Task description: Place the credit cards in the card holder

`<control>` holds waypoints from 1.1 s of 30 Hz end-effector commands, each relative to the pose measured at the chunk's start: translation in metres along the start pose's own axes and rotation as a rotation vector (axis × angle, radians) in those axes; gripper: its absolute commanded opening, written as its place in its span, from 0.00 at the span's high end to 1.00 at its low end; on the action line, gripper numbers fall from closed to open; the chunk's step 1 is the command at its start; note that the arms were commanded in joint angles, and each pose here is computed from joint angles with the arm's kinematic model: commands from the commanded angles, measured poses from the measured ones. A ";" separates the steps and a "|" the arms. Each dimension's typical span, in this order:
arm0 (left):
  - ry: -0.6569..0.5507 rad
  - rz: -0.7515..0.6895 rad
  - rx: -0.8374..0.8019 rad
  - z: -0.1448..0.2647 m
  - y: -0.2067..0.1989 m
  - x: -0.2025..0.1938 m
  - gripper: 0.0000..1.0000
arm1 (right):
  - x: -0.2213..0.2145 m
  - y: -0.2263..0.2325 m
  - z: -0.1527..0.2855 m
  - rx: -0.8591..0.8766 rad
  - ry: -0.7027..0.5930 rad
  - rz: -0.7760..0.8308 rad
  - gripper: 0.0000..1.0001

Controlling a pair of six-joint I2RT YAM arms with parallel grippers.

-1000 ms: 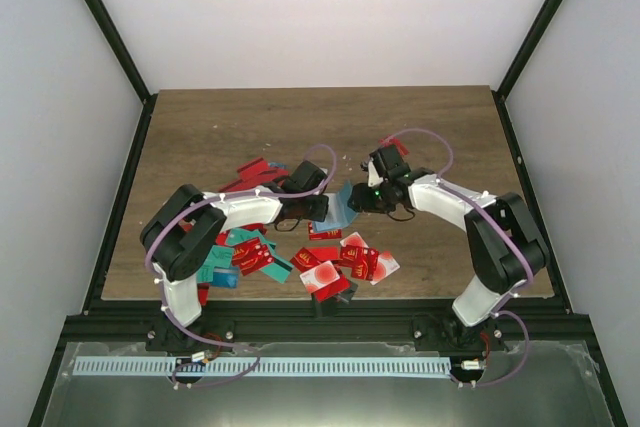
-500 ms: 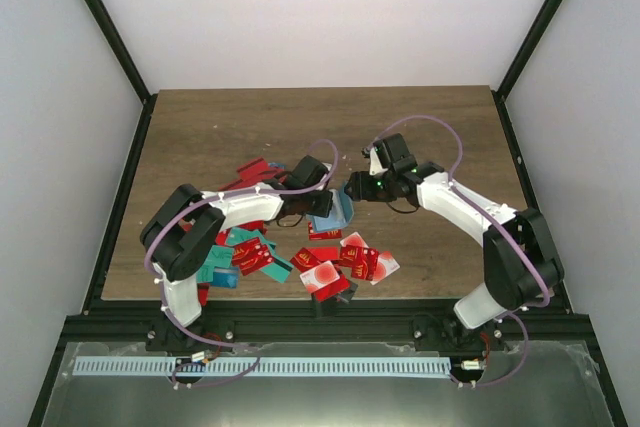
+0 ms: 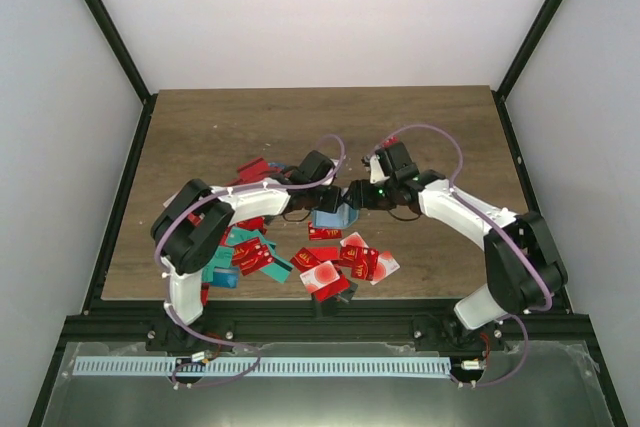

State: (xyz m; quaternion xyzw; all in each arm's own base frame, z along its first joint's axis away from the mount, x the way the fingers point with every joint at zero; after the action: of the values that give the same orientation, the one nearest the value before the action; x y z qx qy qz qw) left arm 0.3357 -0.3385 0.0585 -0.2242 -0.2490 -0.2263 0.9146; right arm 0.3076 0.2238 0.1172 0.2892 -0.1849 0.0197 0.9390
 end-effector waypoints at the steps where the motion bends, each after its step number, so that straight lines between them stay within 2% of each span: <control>1: -0.017 -0.001 -0.062 -0.008 -0.013 0.013 0.77 | -0.002 0.005 0.005 0.020 -0.020 0.009 0.37; 10: -0.009 0.009 -0.111 -0.017 -0.023 0.017 0.77 | -0.008 0.000 0.025 0.002 -0.081 0.013 0.37; 14: 0.006 0.018 -0.077 -0.020 -0.016 0.012 0.76 | -0.019 0.001 0.037 0.029 -0.084 -0.004 0.37; 18: 0.002 0.018 -0.015 -0.007 -0.007 0.007 0.69 | -0.041 0.015 0.047 0.140 -0.027 -0.018 0.37; 26: 0.014 0.004 0.013 0.032 -0.006 -0.006 0.46 | -0.101 0.042 0.062 0.400 0.129 -0.076 0.37; 33: 0.046 0.032 0.033 0.065 -0.008 -0.035 0.42 | -0.161 0.045 0.056 0.416 0.267 -0.138 0.39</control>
State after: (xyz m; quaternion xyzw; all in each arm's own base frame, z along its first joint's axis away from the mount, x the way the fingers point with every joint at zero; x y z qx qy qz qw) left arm 0.3046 -0.3163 0.0911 -0.2217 -0.2481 -0.2179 0.9175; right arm 0.1580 0.2311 0.1246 0.4603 -0.0733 0.0364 0.8840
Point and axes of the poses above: each gripper's point midway between its finger pads, its own z axis back along the fingers, its own y axis along the line the jaws close on, x = y × z, the point moved 1 cm from there along z, back along the fingers, and after that the axes turned 8 degrees about -z, right-handed, at the moved point
